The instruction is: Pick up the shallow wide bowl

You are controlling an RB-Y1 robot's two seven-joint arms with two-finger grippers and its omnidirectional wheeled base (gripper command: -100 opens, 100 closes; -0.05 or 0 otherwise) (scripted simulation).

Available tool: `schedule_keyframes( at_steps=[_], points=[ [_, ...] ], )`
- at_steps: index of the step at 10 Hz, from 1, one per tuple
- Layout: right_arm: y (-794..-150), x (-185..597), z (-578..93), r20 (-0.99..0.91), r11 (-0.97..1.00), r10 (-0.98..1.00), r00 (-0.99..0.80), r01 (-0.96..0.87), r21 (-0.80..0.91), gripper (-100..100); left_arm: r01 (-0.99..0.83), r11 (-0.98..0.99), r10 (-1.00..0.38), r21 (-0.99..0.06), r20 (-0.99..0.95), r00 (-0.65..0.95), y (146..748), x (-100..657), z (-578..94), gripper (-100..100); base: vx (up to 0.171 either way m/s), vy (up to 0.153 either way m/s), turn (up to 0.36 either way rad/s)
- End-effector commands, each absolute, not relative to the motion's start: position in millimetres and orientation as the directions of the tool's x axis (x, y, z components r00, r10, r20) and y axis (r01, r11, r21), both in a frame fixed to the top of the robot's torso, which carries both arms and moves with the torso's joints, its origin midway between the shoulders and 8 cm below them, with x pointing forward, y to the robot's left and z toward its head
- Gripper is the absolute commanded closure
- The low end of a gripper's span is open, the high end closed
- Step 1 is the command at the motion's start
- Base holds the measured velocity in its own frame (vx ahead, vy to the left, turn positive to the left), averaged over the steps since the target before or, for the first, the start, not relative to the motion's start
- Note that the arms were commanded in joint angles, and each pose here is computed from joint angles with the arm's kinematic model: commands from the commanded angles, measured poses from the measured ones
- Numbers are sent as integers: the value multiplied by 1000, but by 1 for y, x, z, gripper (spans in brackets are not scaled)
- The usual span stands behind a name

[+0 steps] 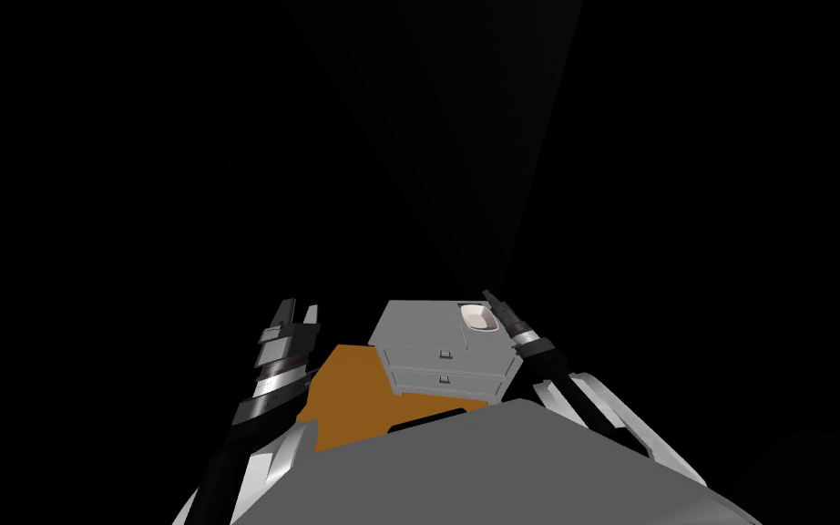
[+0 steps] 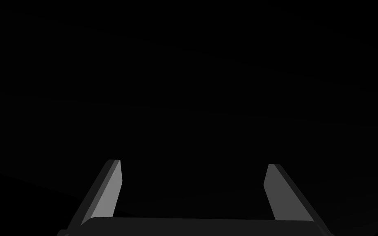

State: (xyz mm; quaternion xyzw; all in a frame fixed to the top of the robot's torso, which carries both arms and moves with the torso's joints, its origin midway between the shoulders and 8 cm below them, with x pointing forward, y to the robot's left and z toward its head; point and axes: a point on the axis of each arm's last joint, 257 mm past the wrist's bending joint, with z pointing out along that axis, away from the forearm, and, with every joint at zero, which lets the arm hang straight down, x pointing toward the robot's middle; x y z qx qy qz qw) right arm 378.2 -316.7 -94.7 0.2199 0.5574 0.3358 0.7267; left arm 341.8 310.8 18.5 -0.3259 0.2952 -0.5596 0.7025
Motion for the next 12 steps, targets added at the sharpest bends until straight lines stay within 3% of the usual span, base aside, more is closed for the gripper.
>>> schedule_keyframes(
  at_steps=[1, 6, 7, 12],
  points=[
    [-328, 381, -115, -735, 744, 665, 130, -191, 640, -100, 594, 161, -979, -788, -50, 199, 311, 342, 19, 0, -19, 15, 22],
    [-373, 381, -189, -924, 923, 383, 2, -34, 383, -100, 594, 161, -979, -788, -50, 199, 311, 342, 19, 0, -22, 25, 51],
    [-373, 381, -189, -926, 926, 376, -2, -36, 376, -100, 594, 161, -979, -788, -50, 199, 311, 342, 19, 0, -12, 25, 20],
    [-430, 367, -258, -981, 999, 36, -190, 33, 30, -100, 594, 161, -979, -788, -50, 199, 311, 342, 19, 0, -6, 37, 73]
  ],
)
